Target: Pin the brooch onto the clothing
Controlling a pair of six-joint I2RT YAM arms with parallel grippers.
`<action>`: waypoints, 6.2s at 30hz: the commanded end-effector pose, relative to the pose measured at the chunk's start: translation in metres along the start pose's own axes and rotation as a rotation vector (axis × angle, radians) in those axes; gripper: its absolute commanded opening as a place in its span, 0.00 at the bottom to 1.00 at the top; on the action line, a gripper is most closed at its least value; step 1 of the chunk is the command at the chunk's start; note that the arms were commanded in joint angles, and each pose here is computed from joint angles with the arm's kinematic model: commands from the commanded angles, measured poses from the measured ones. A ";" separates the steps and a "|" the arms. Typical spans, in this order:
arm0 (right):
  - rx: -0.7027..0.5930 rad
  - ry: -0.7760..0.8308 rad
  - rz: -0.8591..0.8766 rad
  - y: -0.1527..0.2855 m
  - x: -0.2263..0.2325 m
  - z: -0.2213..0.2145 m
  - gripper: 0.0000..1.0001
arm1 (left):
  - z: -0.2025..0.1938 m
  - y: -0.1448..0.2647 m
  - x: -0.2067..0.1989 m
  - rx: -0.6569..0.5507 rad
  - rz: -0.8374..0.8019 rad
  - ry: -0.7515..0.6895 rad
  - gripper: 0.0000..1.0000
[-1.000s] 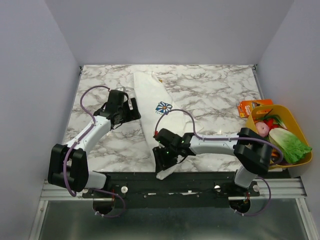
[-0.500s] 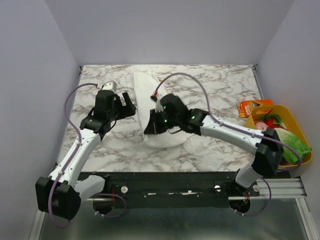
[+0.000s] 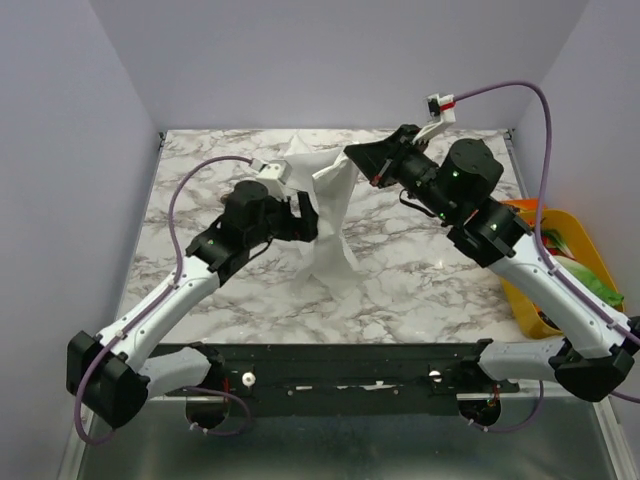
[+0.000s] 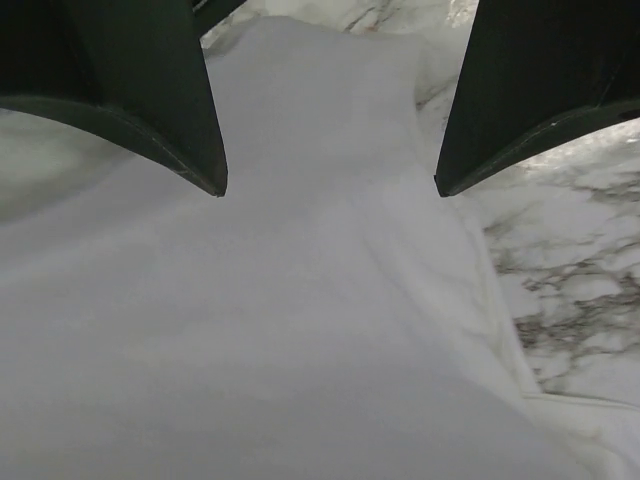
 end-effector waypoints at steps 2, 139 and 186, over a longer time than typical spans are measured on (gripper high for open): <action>-0.006 -0.023 -0.131 -0.012 -0.034 -0.013 0.00 | -0.026 -0.029 -0.026 0.029 -0.082 -0.094 0.95; -0.454 0.402 0.090 0.206 0.016 0.090 0.00 | 0.231 0.206 -0.086 -0.648 -0.165 -0.171 0.00; -0.047 0.053 -0.361 0.053 -0.255 -0.038 0.00 | 0.064 -0.014 0.084 -0.531 0.149 0.185 0.00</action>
Point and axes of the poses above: each gripper's point midway between its finger pads, its own y axis back along the fingers, its own x axis along the line the jaws close on, z = x × y, the point moved 8 cm from there along y, back along the fingers, and after that the axes turned 6 degrees about -y, right-handed, at the moved point
